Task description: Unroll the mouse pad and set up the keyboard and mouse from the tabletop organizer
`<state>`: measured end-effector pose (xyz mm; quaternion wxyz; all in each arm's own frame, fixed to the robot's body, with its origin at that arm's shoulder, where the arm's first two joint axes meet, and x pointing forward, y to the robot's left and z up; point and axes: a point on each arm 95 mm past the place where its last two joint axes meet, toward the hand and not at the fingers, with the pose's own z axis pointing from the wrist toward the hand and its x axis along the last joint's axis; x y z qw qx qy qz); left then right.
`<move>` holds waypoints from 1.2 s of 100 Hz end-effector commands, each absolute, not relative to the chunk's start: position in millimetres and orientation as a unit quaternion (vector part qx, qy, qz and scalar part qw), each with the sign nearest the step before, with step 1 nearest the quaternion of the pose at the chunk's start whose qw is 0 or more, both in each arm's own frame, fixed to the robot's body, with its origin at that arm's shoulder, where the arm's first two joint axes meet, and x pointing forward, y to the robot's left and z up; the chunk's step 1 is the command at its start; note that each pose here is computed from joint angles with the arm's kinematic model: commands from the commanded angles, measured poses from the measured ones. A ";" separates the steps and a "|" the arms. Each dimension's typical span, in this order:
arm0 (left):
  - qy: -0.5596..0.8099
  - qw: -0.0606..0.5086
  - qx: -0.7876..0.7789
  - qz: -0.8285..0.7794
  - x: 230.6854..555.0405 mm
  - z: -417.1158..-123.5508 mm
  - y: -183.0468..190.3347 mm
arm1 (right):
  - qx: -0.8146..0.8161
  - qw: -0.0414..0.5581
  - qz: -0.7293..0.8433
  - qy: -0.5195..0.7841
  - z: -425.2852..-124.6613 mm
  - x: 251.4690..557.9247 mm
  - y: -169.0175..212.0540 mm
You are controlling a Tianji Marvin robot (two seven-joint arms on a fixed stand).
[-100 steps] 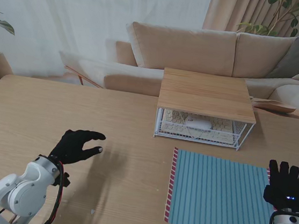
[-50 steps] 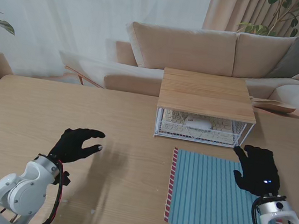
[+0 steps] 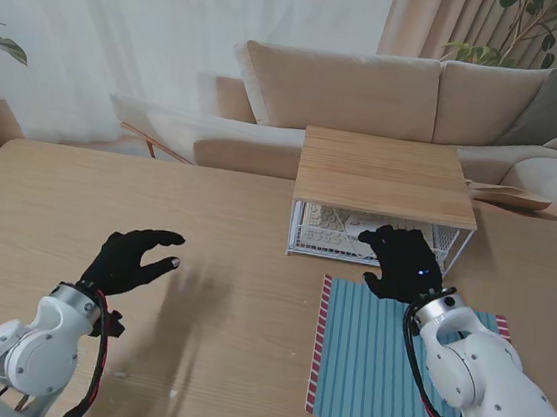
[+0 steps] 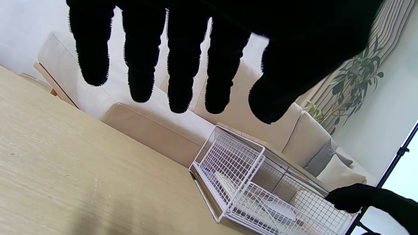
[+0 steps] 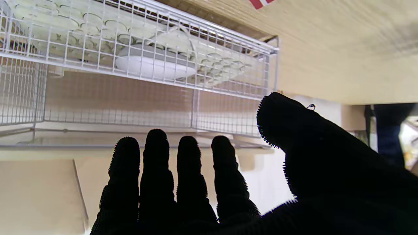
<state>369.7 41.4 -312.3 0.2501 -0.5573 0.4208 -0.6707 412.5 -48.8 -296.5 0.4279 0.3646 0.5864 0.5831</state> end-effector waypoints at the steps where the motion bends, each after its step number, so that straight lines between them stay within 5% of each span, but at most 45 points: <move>1: 0.419 0.246 -0.560 -0.671 369.2 -313.1 41.2 | 0.370 0.422 0.580 0.591 -297.1 419.3 -41.2; 53: 0.402 0.242 -0.574 -0.671 372.8 -315.2 43.7 | 0.402 0.420 0.555 0.595 -313.3 472.5 -21.0; 120: 0.400 0.241 -0.581 -0.667 374.6 -317.2 44.3 | 0.443 0.411 0.536 0.590 -336.5 497.3 -11.8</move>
